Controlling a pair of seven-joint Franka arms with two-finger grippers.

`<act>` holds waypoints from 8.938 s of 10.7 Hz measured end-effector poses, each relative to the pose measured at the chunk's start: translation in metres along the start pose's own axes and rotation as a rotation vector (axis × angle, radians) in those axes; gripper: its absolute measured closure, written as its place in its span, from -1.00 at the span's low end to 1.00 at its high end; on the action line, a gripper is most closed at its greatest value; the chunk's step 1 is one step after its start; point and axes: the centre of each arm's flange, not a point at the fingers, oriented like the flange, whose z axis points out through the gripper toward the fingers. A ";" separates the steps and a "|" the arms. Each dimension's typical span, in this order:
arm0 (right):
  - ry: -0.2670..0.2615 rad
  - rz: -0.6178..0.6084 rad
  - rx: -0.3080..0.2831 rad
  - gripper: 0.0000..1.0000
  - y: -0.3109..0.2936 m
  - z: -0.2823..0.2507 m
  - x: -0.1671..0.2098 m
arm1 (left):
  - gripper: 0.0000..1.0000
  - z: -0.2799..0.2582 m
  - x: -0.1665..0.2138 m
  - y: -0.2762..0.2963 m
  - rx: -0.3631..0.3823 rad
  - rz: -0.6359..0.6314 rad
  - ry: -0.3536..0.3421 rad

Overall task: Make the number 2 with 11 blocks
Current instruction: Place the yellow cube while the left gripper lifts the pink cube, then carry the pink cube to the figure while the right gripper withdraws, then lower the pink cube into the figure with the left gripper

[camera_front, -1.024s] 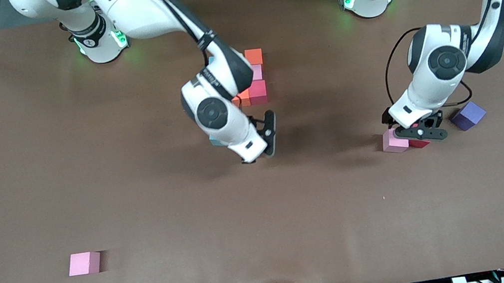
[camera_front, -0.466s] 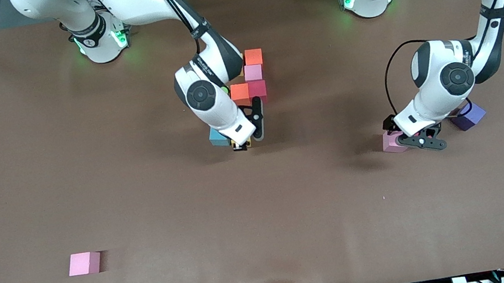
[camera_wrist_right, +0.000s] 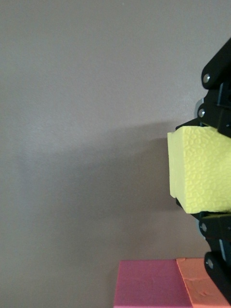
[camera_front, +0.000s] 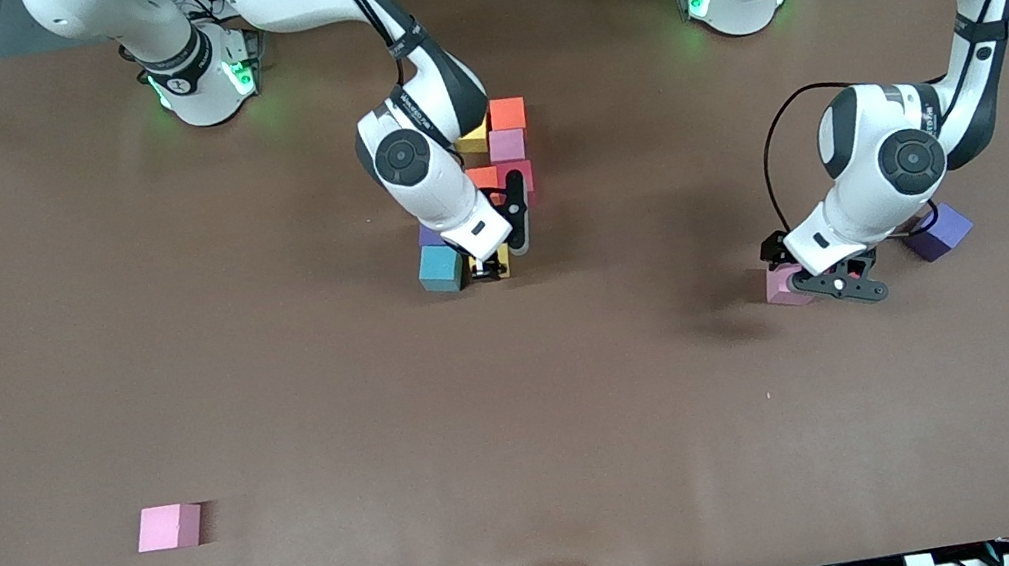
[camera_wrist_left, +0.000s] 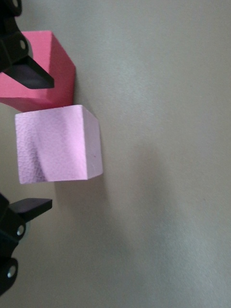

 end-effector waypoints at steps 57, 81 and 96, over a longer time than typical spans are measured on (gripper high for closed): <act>-0.283 1.189 0.080 -1.00 0.180 -0.408 -0.361 | -0.20 -0.026 0.059 0.358 -0.070 -1.267 -0.095; -0.300 1.358 -0.111 -1.00 0.152 -0.544 -0.336 | -0.20 -0.006 0.089 0.385 -0.088 -1.857 -0.257; -0.301 1.357 -0.111 -1.00 0.152 -0.544 -0.336 | -0.20 0.022 0.056 0.419 -0.058 -1.810 -0.245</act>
